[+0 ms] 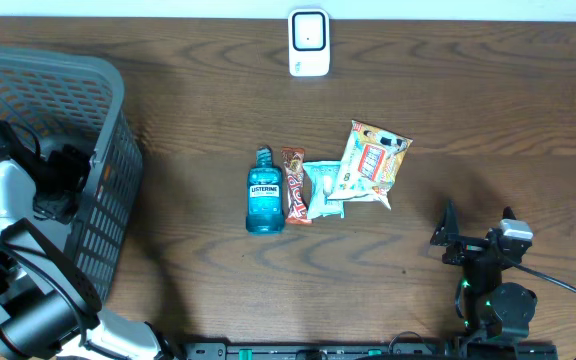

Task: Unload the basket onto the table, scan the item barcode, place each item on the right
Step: 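Move the left gripper into the basket and grasp the orange packet, then carry the orange packet out and drop it below the wipe pack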

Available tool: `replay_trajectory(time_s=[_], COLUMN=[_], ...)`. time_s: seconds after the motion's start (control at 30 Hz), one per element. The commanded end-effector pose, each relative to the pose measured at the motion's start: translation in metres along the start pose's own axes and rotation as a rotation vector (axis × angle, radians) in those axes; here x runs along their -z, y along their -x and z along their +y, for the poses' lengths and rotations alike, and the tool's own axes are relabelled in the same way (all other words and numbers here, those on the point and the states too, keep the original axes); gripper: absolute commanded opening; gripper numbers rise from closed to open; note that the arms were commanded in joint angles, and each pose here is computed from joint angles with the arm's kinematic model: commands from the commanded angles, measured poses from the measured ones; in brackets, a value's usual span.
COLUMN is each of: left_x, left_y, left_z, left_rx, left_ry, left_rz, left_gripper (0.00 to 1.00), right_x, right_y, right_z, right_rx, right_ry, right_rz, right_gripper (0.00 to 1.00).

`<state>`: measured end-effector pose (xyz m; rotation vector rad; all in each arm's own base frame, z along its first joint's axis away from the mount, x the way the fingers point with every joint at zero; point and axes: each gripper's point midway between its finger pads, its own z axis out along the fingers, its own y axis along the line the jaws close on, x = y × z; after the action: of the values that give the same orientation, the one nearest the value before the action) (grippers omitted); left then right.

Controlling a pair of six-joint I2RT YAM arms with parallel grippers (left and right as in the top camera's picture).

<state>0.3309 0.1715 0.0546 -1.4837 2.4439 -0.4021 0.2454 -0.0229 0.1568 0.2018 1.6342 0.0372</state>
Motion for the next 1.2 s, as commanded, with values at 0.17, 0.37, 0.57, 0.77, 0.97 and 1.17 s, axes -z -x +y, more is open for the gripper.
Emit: replay_trajectory(time_s=[0.17,0.37,0.57,0.77,0.97,1.17], left_x=[-0.030,-0.037,-0.036,-0.002,0.085,0.186], left_y=[-0.018,-0.021,-0.018,-0.005,0.010,-0.008], left_z=[0.008,0.014,0.013,-0.005,-0.038,-0.064], left_rx=[-0.029,-0.031,-0.031,-0.041,-0.077,-0.175], left_ry=[-0.008,-0.004,-0.009,-0.090,-0.236,-0.375], left_rz=[0.023,0.014,0.005,-0.067,-0.277,-0.519], left_gripper=[0.84,0.47,0.07,0.08,0.07,0.07], right_x=[0.000,0.000,0.000,0.000,0.000,0.000], right_y=[0.000,0.000,0.000,0.000,0.000,0.000], right_z=[0.000,0.000,0.000,0.000,0.000,0.000], right_rx=[0.007,0.008,0.008,0.008,0.007,0.008], right_ry=[0.002,0.002,0.002,0.002,0.002,0.002], right_rz=[-0.002,-0.002,-0.002,-0.002,-0.002,-0.002], right_gripper=[0.99,0.99,0.99,0.99,0.99,0.99])
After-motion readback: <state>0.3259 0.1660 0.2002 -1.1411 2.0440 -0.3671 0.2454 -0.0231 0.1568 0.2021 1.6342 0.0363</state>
